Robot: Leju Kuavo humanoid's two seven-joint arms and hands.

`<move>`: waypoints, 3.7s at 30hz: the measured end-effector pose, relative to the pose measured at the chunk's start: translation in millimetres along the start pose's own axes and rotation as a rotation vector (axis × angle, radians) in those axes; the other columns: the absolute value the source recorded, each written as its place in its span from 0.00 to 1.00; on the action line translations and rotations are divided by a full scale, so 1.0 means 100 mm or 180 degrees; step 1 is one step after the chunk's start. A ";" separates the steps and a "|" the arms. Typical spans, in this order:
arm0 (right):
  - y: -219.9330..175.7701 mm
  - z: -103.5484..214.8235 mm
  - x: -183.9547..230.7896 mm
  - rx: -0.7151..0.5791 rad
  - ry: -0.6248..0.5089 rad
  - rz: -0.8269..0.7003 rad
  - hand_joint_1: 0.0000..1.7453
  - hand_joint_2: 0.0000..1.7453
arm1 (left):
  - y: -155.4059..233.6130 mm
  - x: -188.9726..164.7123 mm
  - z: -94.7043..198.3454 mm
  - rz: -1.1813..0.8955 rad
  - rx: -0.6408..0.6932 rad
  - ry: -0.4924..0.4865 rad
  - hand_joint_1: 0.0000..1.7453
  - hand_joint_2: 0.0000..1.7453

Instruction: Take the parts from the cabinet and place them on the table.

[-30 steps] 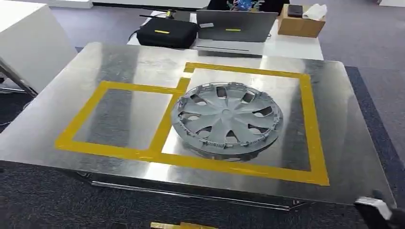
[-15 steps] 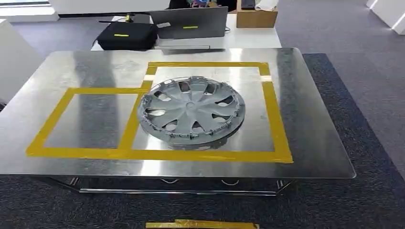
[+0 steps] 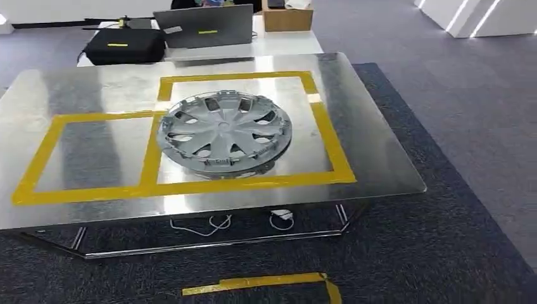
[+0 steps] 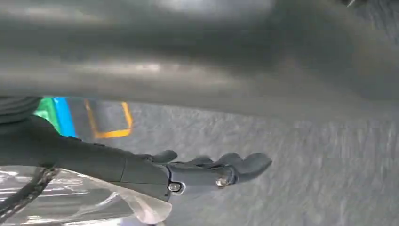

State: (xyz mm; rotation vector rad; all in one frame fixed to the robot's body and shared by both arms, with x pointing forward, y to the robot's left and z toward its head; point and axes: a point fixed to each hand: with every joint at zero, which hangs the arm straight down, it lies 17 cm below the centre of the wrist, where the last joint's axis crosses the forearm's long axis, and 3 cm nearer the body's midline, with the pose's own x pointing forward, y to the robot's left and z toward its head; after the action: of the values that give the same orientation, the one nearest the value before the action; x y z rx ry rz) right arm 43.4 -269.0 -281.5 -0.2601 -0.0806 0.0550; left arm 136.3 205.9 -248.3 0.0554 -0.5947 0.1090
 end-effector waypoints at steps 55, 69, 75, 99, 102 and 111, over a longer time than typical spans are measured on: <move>0.34 0.11 0.30 0.0273 -0.0576 0.0689 0.00 0.00 | 0.04 -0.08 0.02 -0.0256 0.0173 0.0047 0.00 0.00; 0.35 0.11 0.29 0.0280 -0.0579 0.0699 0.00 0.00 | -0.01 -0.05 0.02 -0.0254 0.0164 0.0032 0.00 0.00; 0.37 0.12 0.28 0.0297 -0.0584 0.0652 0.00 0.00 | 0.01 -0.05 0.02 -0.0331 0.0165 0.0024 0.00 0.00; 0.34 0.13 0.38 0.0218 -0.0750 0.0713 0.00 0.00 | 0.17 -0.02 -0.03 -0.0328 0.0239 0.0034 0.00 0.00; 0.35 0.13 0.39 0.0222 -0.0753 0.0711 0.00 0.00 | 0.19 -0.08 -0.01 -0.0320 0.0250 0.0067 0.00 0.00; 0.35 0.13 0.40 0.0223 -0.0755 0.0714 0.00 0.00 | 0.20 -0.06 -0.02 -0.0323 0.0251 0.0059 0.00 0.00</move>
State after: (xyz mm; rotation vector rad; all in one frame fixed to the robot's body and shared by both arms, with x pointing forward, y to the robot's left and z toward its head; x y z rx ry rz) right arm 80.3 -228.9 -274.9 -0.1908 -0.2848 0.3114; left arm 130.2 225.2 -252.8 0.1608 -0.5681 0.0346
